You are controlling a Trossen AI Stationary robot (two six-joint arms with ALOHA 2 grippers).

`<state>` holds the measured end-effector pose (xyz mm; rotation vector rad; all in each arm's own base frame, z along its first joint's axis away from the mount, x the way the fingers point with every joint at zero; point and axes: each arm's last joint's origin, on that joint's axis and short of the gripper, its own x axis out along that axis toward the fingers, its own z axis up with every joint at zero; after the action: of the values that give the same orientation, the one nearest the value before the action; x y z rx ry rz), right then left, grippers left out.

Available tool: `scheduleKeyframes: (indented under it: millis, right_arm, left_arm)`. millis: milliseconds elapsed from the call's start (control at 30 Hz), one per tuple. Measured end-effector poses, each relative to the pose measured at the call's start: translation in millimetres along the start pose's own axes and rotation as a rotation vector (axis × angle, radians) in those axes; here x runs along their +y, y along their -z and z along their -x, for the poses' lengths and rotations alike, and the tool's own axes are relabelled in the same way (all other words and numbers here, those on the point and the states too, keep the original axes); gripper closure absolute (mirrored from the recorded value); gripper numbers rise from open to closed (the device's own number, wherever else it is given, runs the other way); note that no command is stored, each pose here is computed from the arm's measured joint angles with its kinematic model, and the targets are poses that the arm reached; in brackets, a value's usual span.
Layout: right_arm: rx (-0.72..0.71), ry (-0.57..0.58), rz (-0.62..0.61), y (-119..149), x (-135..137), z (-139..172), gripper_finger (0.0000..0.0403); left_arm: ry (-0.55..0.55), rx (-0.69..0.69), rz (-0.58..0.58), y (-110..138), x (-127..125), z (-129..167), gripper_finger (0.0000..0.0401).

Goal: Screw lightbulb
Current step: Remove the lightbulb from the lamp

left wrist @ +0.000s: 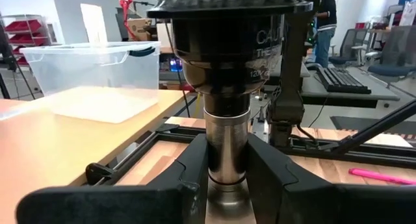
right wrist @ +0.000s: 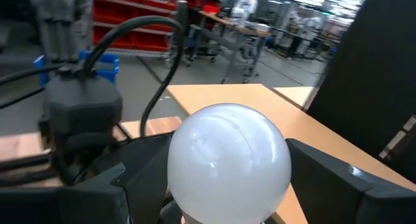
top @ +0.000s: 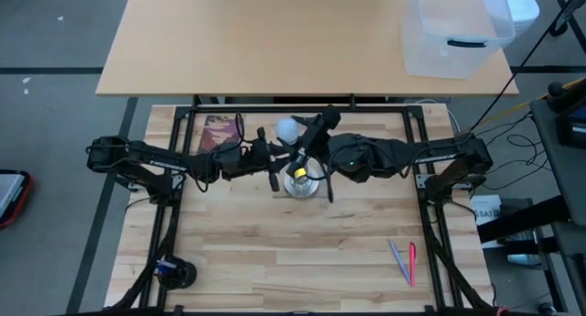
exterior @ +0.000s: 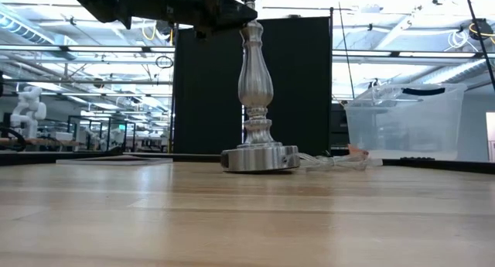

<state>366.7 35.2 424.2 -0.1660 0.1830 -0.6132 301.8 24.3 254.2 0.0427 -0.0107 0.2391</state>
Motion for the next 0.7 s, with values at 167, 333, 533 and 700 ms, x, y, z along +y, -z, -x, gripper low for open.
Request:
scheduleKeyframes:
  millis: [167,333,533,700]
  right_arm:
    - [0.014,-0.094,0.086,-3.6,-10.8,8.3,0.0125]
    - [0.025,-0.222,0.156,-6.8,-27.4,14.7,0.0123]
    - [0.043,-0.369,0.254,-5.1,-46.4,13.9,0.0122]
    - [0.030,-0.483,0.280,-3.8,-59.0,7.8,0.0122]
  left_arm:
    - [0.029,0.004,-0.008,0.1,-0.1,-0.3,0.0331]
    - [0.067,-0.001,-0.019,-0.5,-1.0,-0.4,0.0333]
    - [0.132,-0.002,-0.013,0.0,3.5,-1.3,0.0338]
    - [0.197,-0.001,0.005,0.5,9.5,-2.0,0.0338]
